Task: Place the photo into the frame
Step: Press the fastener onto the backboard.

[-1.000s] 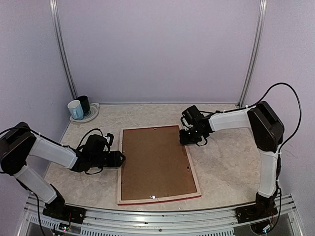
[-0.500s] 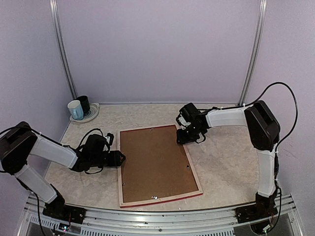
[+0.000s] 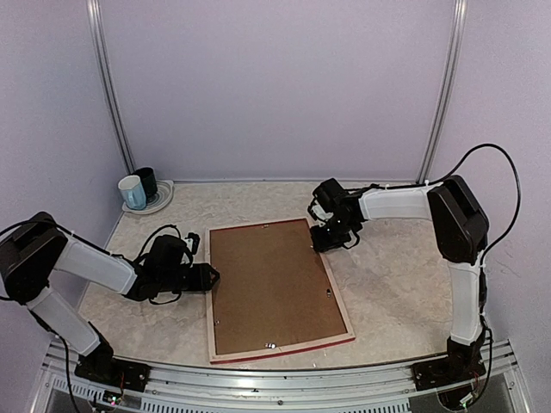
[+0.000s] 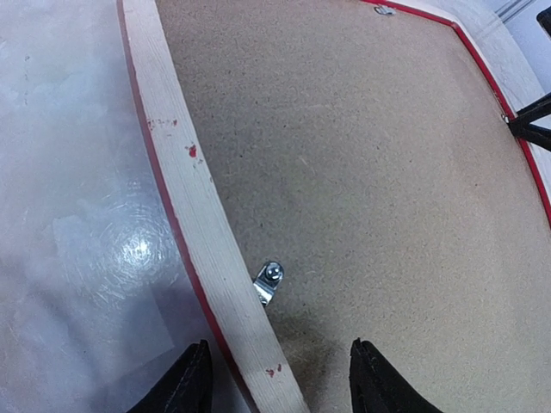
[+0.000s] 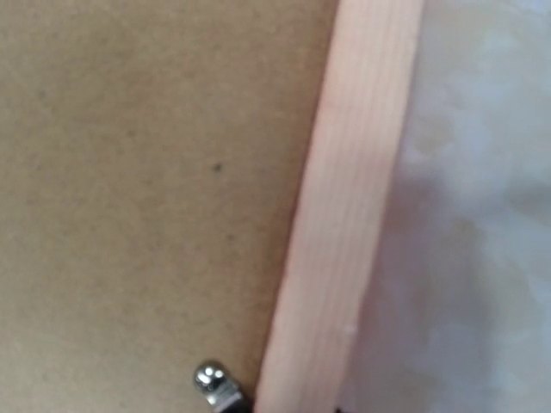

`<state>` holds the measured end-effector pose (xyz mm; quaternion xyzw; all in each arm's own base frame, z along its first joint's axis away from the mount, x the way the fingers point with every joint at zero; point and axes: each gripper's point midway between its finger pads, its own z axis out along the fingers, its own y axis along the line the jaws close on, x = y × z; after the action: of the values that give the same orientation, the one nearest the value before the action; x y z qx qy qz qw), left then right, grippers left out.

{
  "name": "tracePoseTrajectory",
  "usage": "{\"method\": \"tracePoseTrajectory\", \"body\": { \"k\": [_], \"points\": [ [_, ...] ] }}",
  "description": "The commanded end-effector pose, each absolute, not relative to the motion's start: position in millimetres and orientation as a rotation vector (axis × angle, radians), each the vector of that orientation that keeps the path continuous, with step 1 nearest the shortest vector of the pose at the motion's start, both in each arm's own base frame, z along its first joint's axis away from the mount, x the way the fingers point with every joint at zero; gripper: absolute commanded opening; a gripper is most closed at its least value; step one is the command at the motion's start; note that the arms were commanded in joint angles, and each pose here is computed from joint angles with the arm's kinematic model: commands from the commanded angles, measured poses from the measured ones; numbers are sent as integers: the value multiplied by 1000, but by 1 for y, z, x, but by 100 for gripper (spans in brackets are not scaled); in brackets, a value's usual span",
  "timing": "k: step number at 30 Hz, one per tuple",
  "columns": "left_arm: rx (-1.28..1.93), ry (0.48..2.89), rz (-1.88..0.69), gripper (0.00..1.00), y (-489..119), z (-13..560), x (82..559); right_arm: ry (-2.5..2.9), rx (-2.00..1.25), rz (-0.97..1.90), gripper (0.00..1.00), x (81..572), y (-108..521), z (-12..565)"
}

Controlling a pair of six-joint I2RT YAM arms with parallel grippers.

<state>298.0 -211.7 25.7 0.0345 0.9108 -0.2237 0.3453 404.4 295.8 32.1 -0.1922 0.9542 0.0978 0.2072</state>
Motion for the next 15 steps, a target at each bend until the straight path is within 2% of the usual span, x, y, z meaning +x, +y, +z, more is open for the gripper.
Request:
{"method": "tracePoseTrajectory", "body": {
  "k": [1, 5, 11, 15],
  "points": [
    [105, 2533, -538, 53, -200, -12, 271, 2715, -558, 195, 21, 398, 287, 6],
    [116, 2543, -540, 47, -201, -15, 270, 2714, -548, 224, 23, 397, 291, 5],
    [137, 2564, -538, 32, -204, -20, 269, 2683, -579, 224, 40, 405, 296, 19],
    [153, 2574, -542, 28, -206, -23, 269, 2684, -629, 200, 42, 408, 296, 24]
  ]
}}
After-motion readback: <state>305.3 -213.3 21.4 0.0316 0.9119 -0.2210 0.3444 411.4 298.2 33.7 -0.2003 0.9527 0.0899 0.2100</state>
